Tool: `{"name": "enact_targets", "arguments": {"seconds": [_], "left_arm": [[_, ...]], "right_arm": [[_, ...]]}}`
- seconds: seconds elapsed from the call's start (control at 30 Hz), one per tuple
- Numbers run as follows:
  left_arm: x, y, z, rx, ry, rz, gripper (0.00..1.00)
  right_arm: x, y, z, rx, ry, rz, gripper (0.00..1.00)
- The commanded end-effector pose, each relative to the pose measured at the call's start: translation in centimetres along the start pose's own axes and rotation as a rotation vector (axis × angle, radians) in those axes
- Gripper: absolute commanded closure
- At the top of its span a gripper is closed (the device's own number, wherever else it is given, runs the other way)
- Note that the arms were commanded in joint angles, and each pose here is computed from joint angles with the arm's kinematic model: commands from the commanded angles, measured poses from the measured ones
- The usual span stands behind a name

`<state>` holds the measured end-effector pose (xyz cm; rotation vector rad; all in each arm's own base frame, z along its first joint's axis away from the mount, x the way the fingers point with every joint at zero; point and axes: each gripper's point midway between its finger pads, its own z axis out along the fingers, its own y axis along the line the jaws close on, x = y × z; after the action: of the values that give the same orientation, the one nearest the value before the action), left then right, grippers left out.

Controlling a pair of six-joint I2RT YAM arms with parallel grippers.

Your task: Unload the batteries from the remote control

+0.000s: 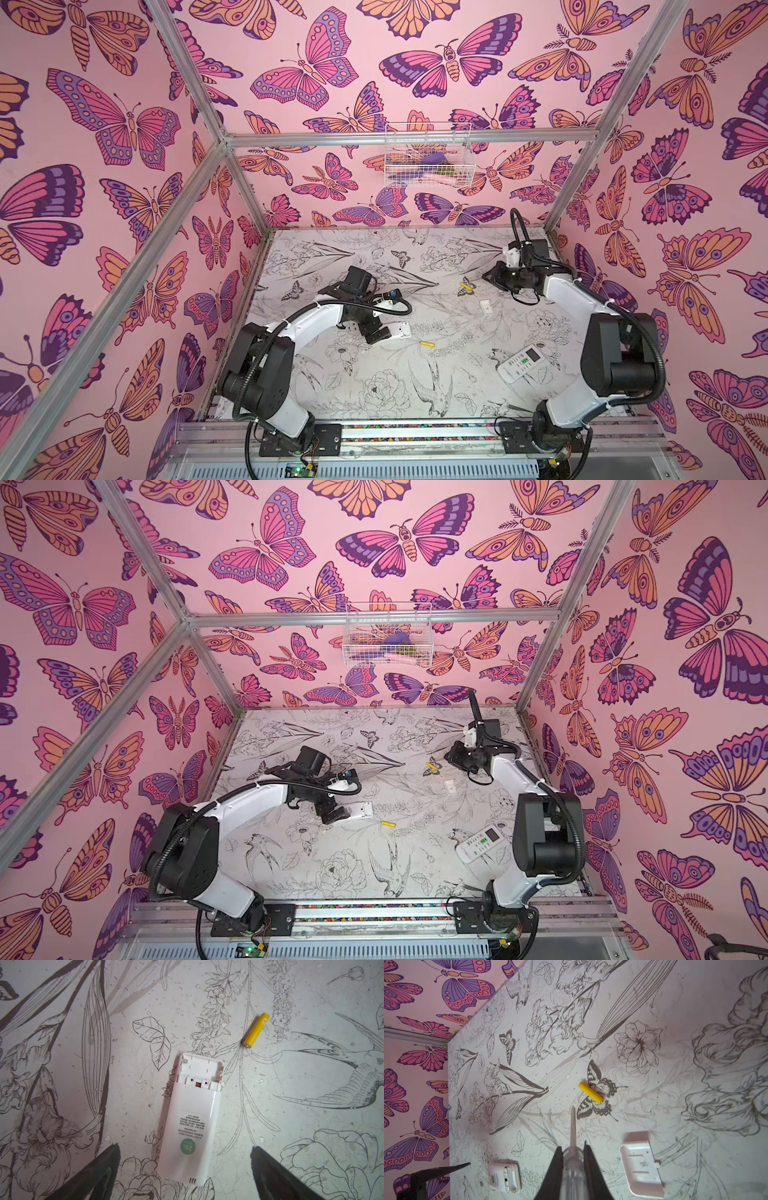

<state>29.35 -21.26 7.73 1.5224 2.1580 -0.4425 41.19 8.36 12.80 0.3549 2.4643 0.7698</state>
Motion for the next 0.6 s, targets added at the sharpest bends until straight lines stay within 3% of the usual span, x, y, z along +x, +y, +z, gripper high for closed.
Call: {"name": "enact_targets", "arguments": {"seconds": [0.0, 0.2, 0.57], "left_arm": [[1.1, -0.9, 1.3, 0.034, 0.04, 0.018, 0.01], [1.6, -1.1, 2.5, 0.044, 0.085, 0.016, 0.05], [1.9, -1.0, 3.8, 0.05, 0.127, 0.03, 0.08]], "right_arm": [[0.2, 1.7, -2.0, -0.066, -0.045, -0.015, 1.0], [2.8, 1.7, -3.3, -0.137, -0.101, 0.014, 1.0], [7.7, 1.6, -0.6, -0.203, -0.115, 0.074, 1.0]]}}
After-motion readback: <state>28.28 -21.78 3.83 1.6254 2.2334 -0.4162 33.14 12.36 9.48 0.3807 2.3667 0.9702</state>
